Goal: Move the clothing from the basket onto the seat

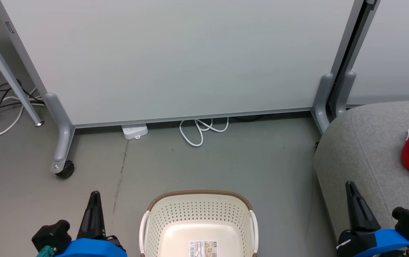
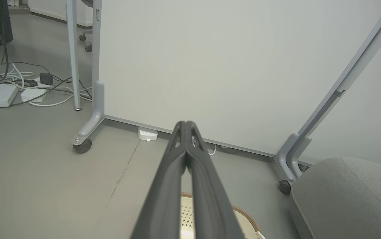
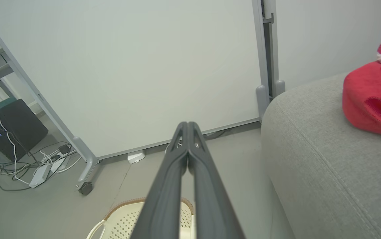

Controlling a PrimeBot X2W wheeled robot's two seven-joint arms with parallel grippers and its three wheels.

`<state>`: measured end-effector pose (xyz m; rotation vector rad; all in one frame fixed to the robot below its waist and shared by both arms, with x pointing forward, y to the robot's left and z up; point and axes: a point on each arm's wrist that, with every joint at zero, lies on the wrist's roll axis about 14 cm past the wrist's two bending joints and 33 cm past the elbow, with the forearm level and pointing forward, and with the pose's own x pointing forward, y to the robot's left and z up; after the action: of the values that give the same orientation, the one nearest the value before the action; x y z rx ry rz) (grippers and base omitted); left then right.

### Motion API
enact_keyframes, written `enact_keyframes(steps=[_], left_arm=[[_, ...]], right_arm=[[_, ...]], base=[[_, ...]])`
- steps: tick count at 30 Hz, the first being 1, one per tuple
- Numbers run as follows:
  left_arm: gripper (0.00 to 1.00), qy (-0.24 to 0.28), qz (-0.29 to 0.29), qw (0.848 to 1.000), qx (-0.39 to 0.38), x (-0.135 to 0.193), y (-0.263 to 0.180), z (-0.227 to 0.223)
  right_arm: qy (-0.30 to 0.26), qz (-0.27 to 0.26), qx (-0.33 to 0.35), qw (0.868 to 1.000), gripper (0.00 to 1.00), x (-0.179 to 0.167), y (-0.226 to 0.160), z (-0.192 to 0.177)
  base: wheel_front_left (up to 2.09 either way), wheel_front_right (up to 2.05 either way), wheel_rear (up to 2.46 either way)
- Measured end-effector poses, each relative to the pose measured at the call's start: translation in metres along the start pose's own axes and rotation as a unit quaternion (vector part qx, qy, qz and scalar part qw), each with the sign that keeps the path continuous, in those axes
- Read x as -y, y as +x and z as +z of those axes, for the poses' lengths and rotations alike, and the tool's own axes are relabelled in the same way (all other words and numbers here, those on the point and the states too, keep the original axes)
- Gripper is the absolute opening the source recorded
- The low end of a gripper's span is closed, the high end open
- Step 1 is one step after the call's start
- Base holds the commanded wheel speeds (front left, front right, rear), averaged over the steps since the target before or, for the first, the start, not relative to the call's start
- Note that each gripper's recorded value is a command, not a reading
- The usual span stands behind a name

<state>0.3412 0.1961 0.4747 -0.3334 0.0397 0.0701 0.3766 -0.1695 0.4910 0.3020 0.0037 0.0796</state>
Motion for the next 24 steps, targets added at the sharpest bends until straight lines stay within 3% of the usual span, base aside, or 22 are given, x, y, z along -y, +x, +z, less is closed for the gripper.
enact_keyframes(steps=[12, 24], left_arm=[[0.00, -0.102, 0.015, 0.995, -0.007, -0.005, 0.006, 0.002], [0.00, -0.190, 0.021, 0.981, -0.010, -0.008, 0.012, 0.005]], right_arm=[[0.102, -0.024, -0.005, 0.994, 0.00, 0.009, 0.000, 0.000], [0.192, -0.039, -0.003, 0.981, 0.00, 0.014, 0.002, 0.002]], base=[[0.00, 0.00, 0.00], [0.00, 0.00, 0.00]])
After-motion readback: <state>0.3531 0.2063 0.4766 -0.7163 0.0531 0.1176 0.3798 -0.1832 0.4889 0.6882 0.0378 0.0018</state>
